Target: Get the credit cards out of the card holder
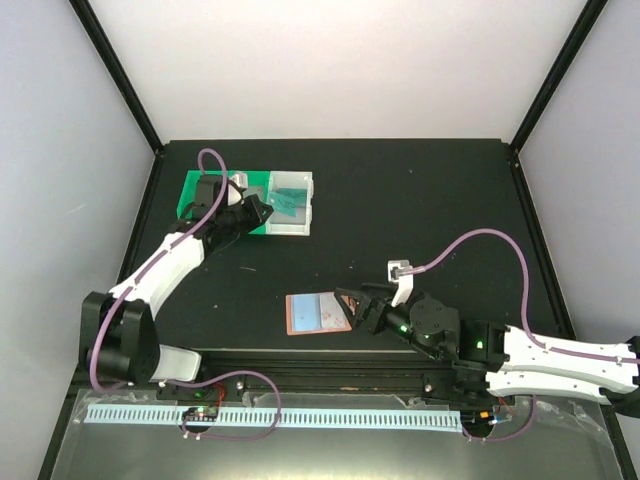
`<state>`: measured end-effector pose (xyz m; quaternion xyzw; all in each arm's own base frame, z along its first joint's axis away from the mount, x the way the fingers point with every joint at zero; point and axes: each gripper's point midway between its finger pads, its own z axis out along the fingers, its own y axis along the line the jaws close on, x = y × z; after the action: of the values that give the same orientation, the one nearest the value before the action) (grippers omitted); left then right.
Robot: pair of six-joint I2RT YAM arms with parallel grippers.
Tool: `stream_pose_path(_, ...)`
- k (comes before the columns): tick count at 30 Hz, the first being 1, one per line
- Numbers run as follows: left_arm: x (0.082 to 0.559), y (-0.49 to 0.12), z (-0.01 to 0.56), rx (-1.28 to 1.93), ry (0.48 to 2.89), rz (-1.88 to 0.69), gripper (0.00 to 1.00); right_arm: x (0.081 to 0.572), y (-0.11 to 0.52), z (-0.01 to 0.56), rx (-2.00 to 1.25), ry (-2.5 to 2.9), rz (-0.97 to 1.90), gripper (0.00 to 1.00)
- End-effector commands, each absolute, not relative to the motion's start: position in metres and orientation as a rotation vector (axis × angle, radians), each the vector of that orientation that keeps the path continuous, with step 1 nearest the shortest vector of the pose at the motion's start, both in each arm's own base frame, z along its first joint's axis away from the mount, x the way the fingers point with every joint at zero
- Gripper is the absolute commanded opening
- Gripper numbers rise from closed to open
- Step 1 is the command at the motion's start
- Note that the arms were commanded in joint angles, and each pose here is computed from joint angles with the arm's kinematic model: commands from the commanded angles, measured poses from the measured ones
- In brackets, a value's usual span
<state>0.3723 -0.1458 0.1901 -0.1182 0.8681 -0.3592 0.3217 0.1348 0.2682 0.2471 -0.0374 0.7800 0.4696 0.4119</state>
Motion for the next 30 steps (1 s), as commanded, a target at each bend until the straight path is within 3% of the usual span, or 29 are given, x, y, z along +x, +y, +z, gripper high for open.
stream_pose_path(1,0.404,-0.139,0.186,-0.309,2.259,-0.857,0.02,0.136,0.271,0.263,-0.099,1.925,1.19,1.0)
stream_pose_path(14,0.476,-0.146,0.147,-0.356,2.317,-0.838,0.02,0.14,0.273,0.262,-0.11,1.939,1.138,1.0)
stream_pose_path(30,0.52,-0.151,0.123,-0.389,2.335,-0.819,0.02,0.146,0.272,0.266,-0.106,1.93,1.077,1.0)
